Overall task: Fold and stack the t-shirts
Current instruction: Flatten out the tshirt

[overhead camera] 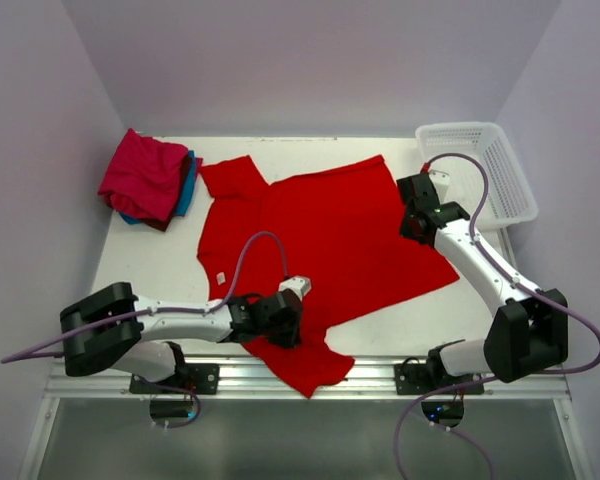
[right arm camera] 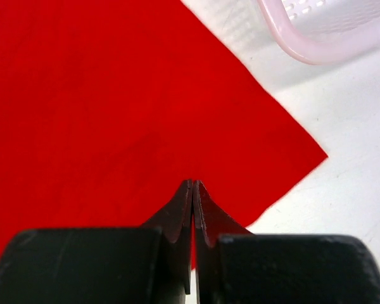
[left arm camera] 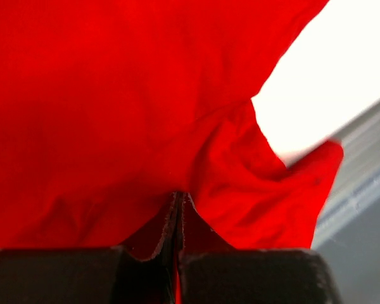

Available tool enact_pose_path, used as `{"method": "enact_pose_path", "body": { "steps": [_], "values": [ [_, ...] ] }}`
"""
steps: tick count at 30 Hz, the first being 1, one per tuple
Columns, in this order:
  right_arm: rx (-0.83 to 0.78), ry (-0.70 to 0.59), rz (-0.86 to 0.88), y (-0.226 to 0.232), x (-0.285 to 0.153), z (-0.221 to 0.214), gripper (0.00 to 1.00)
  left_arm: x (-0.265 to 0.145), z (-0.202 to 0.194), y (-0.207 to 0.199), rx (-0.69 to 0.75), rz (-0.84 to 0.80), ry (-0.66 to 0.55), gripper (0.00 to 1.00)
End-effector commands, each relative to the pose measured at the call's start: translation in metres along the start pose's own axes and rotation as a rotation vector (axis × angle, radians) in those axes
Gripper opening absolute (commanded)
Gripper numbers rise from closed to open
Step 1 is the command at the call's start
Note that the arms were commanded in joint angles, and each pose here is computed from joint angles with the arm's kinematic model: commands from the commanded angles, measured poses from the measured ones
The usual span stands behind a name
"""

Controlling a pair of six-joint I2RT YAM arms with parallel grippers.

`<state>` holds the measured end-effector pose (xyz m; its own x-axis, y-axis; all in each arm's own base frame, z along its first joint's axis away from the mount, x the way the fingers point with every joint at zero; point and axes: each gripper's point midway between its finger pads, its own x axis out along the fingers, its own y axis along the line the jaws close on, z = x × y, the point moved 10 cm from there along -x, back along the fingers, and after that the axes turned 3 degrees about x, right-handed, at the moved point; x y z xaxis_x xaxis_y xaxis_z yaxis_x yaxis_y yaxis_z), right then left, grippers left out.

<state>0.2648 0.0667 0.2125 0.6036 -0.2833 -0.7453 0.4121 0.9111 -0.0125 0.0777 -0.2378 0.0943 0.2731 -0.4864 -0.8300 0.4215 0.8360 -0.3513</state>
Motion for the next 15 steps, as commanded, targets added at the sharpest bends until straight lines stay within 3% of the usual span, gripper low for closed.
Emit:
{"method": "enact_pose_path", "body": {
  "steps": [1,6,15],
  "values": [
    [0.006,-0.043,0.039,0.002,-0.007,0.008,0.00,-0.017,-0.064,0.025,-0.075,0.120,0.267,0.00],
    [0.005,-0.031,0.051,0.005,-0.001,0.005,0.00,-0.045,-0.102,0.040,-0.141,0.140,0.329,0.00],
    [-0.008,0.015,0.054,0.013,0.014,0.000,0.00,-0.086,-0.117,0.039,-0.202,0.209,0.358,0.00]
  ]
}}
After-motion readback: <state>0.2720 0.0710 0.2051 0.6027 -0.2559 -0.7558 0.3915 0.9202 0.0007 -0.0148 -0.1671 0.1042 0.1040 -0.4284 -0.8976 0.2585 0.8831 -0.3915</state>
